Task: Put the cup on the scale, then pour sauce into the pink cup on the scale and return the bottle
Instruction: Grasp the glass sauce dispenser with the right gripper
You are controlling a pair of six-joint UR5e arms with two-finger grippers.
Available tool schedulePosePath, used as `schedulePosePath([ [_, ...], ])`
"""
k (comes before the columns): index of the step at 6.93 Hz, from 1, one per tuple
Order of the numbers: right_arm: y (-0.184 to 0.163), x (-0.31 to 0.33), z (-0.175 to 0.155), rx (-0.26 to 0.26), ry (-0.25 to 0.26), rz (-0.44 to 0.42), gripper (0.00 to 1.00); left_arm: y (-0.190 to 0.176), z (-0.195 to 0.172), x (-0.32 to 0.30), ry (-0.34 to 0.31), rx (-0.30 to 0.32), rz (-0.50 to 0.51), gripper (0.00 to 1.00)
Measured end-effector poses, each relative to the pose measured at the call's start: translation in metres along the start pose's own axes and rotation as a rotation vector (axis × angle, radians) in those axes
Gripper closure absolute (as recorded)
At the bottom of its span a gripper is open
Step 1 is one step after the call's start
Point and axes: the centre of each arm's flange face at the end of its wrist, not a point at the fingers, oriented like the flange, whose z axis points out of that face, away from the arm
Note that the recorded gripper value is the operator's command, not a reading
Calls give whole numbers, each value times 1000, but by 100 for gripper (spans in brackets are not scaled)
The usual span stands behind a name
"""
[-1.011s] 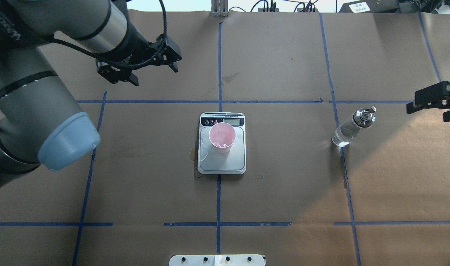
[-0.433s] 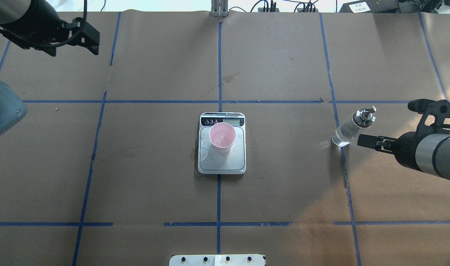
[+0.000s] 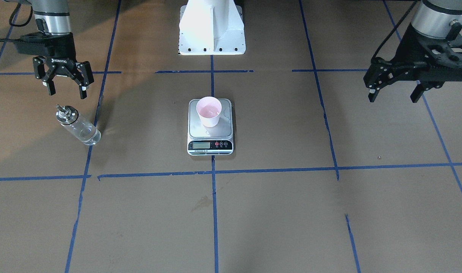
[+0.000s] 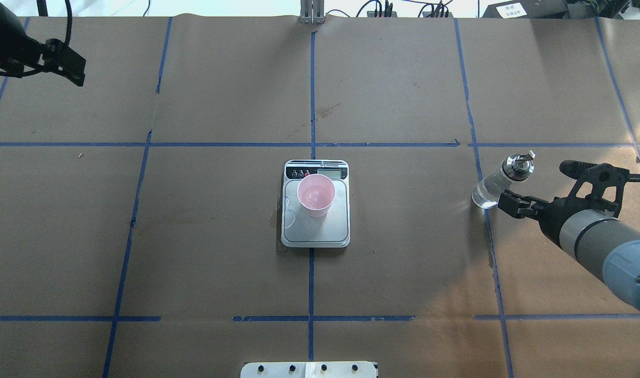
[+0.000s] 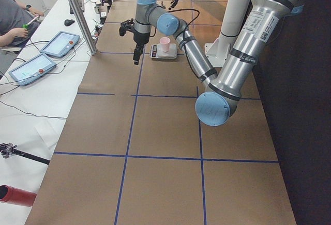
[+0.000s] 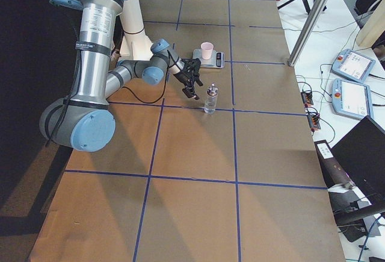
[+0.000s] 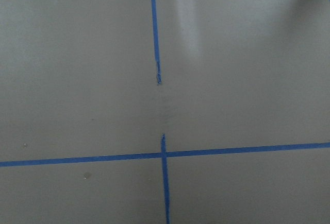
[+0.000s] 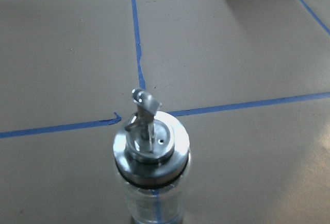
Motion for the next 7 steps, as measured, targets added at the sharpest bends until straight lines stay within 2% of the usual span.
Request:
schedulePosePath([
  [2, 16, 4, 29, 94, 1, -16, 0, 19, 20, -64, -40, -14, 119, 0],
  [3, 20, -2, 37, 123, -13, -12, 0, 29, 27, -96, -53, -7, 163, 0],
  [5, 27, -12, 43, 146, -25, -15, 0, 41, 39, -126, -59, 2, 198, 0],
  [7, 36, -16, 54, 176, -14, -32, 0, 42, 42, -130, -58, 1, 198, 0],
])
